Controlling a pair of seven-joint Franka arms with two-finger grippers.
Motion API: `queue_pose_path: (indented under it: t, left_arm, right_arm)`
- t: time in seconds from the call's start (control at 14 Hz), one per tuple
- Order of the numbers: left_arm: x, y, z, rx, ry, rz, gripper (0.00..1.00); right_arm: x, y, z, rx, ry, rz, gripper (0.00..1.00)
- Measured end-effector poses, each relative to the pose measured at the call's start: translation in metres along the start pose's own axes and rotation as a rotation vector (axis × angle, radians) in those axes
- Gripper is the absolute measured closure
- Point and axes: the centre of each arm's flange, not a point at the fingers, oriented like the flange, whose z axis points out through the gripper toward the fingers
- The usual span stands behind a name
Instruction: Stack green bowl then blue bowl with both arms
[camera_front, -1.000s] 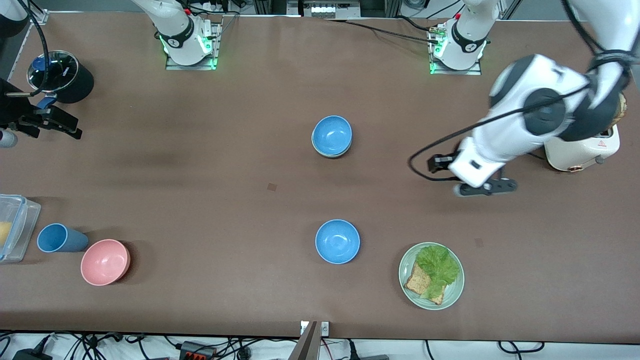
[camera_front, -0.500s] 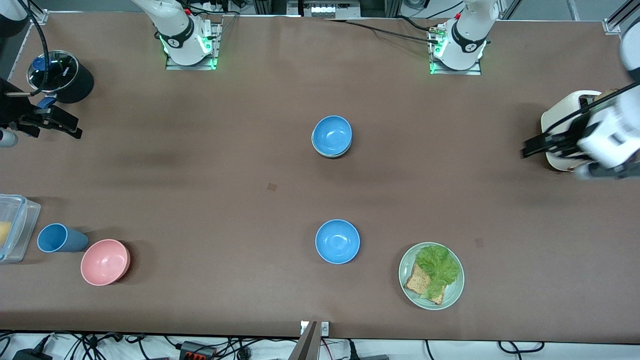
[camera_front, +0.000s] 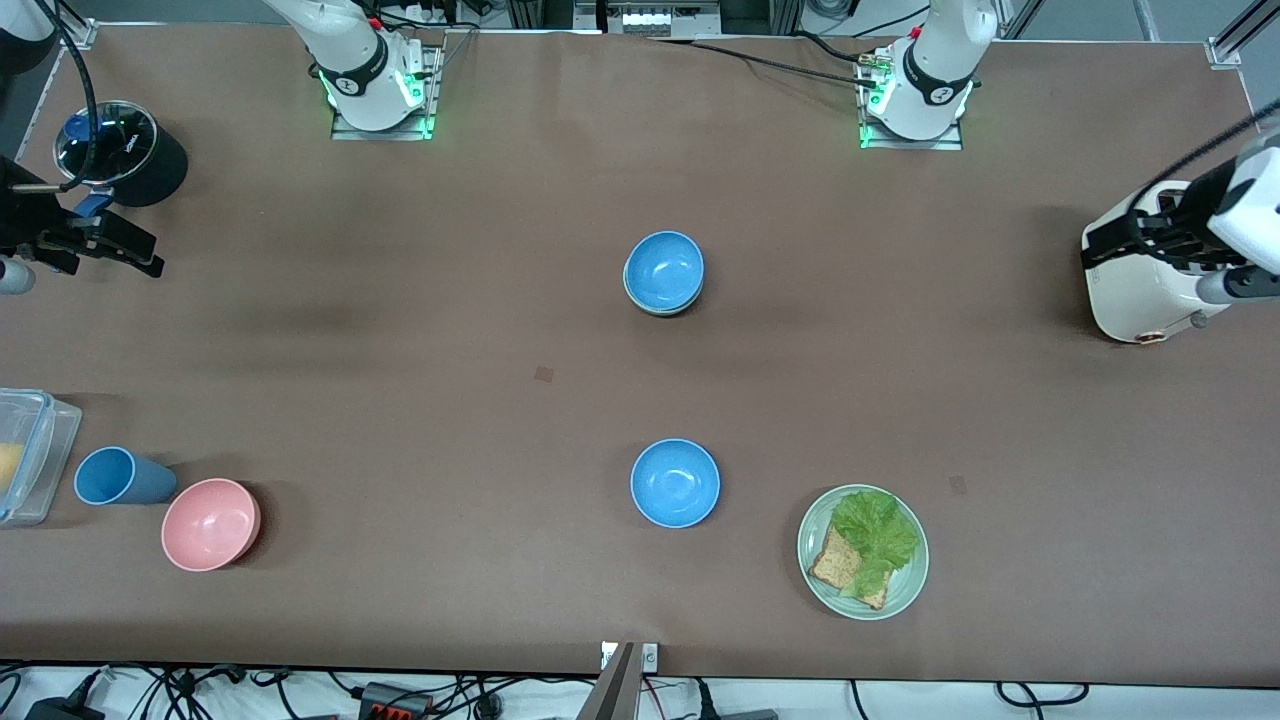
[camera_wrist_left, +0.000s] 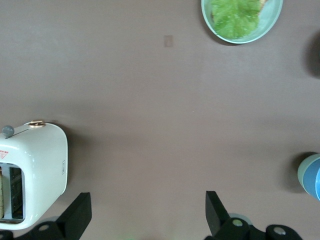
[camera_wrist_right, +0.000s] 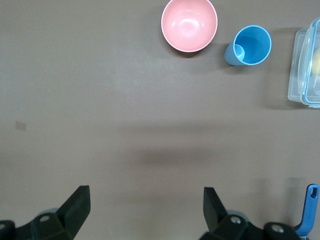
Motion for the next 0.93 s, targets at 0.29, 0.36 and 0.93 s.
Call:
queue_pose_path:
  t: [0.29, 0.36, 0.93]
  left_arm:
    - [-0.0025, 0.0112, -0.0025, 0.002, 0.005, 0.020, 0.00]
    - [-0.0024, 0.0105, -0.0025, 0.002, 0.005, 0.019, 0.00]
    - [-0.0021, 0.0064, -0.0026, 0.001, 0.004, 0.017, 0.00]
  right_arm:
    - [0.0000, 0.0000, 0.0000, 0.000, 0.000, 0.000, 0.00]
    - [0.0000, 0.0001, 0.0000, 0.000, 0.000, 0.000, 0.00]
    - [0.0000, 0.0001, 0.0000, 0.000, 0.000, 0.000, 0.00]
